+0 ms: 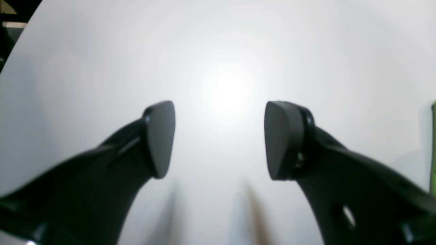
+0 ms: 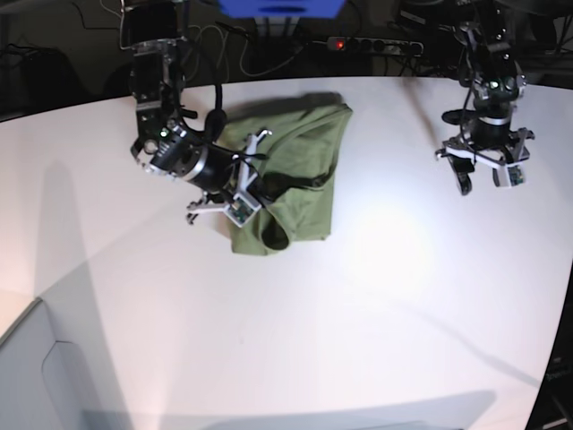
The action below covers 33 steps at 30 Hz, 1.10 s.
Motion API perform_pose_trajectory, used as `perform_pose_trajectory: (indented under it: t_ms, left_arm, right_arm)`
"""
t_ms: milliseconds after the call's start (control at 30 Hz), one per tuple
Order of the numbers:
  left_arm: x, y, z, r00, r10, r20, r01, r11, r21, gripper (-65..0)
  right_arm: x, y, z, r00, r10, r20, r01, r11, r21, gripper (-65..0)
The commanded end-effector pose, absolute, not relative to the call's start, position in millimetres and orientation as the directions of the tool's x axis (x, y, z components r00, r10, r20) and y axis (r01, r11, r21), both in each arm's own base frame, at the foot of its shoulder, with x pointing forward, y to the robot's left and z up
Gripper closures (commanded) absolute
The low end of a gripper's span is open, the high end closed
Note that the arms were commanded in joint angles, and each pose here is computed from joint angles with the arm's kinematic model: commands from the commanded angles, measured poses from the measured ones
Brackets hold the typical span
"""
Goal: Fold the T-shirt properly
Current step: 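Release the flap and press the right gripper along the bundle's edge, then grasp the bundle's edge with the left gripper and pull it toward the right gripper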
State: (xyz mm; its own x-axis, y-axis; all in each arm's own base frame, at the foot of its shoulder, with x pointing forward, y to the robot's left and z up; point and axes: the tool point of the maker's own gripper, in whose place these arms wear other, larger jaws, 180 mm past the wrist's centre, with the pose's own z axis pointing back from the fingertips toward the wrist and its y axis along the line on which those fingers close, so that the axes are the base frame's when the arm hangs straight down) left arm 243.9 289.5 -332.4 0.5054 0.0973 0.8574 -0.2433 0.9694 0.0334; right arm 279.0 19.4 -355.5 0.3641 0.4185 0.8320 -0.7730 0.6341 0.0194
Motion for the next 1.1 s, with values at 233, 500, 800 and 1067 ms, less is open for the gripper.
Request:
perform_pose_trajectory:
  t_ms: [233,500,800,1067]
  left_arm:
    - [247.7,291.0,-320.3,0.471,0.082,0.878,-0.241,0.970,0.039,-39.5]
    - [241.0,290.1,-325.9,0.489,0.086,0.868,-0.242,0.970,0.040,-39.6]
    - [241.8,267.9,-307.1,0.436,0.110,0.893,-0.223,0.975,-0.011,-39.8]
    - [256.5,160.3,-320.2,0.456,0.322,0.830,-0.043,0.939,-0.341,-39.8]
  right_arm:
    - [284.5,79.0,-318.4,0.217,0.386,0.896,-0.864,0.504,-0.008,-2.8]
    - [295.7,88.9,-313.0,0.213,0.368,0.905,-0.866,0.501,0.000,-38.1]
    - [302.1,40.0,-290.7,0.209,0.264,0.942,-0.765,0.644,-0.011,-46.7]
    - [281.7,-3.5,-313.3,0.275,0.318,0.907,-0.718,0.695,-0.026,-47.0]
